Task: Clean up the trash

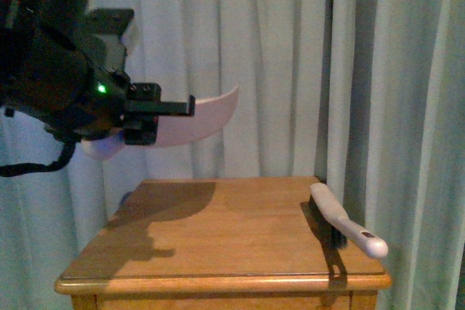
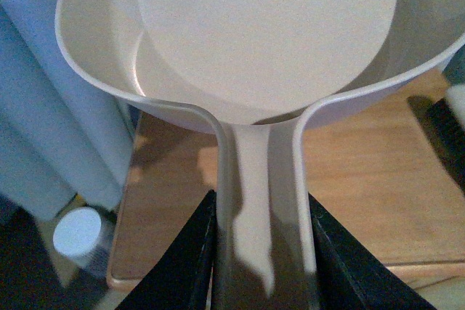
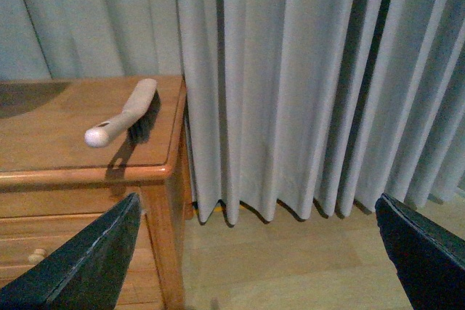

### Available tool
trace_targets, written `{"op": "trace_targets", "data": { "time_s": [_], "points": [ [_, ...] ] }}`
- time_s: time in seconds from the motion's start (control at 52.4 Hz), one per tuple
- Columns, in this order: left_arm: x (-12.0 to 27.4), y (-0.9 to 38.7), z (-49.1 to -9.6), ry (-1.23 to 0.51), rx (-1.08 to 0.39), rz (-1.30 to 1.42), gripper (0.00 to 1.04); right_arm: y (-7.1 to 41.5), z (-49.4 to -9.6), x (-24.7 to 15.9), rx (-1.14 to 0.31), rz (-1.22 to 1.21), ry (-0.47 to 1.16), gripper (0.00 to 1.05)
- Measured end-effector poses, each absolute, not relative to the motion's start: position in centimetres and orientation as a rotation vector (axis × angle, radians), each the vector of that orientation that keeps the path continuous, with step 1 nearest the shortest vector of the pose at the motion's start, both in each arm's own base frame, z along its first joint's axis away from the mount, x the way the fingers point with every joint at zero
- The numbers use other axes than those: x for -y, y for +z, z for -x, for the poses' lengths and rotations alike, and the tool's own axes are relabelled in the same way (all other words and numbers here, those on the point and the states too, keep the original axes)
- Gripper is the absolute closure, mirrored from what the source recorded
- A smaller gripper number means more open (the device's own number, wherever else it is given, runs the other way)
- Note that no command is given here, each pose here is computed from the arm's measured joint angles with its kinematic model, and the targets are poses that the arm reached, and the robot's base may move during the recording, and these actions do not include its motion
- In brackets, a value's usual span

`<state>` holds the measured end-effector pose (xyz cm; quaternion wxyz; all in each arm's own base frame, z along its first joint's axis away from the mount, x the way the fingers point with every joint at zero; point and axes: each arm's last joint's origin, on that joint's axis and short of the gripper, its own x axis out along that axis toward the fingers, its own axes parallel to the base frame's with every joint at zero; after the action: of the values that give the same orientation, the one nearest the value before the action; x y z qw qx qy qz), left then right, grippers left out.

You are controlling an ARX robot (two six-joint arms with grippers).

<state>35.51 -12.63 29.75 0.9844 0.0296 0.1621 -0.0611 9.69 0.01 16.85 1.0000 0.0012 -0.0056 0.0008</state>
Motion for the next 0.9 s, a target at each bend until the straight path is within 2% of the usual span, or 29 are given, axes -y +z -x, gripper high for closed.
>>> {"op": "trace_targets", "data": {
  "time_s": [0.21, 0.343, 0.896],
  "points": [
    [9.8, 33.6, -27.8, -0.158, 0.033, -0.084, 0.76, 16.9, -9.7, 0.0, 0.011, -0.002, 0.002, 0.07],
    [8.4, 34.0, -24.1, -0.165, 0.16, -0.077, 0.76, 16.9, -9.7, 0.0, 0.011, -0.002, 0.002, 0.07],
    [3.6, 30.2, -15.2, -0.09, 0.355, -0.017, 0.76, 16.9, -9.7, 0.0, 0.011, -0.002, 0.002, 0.07]
  ]
}}
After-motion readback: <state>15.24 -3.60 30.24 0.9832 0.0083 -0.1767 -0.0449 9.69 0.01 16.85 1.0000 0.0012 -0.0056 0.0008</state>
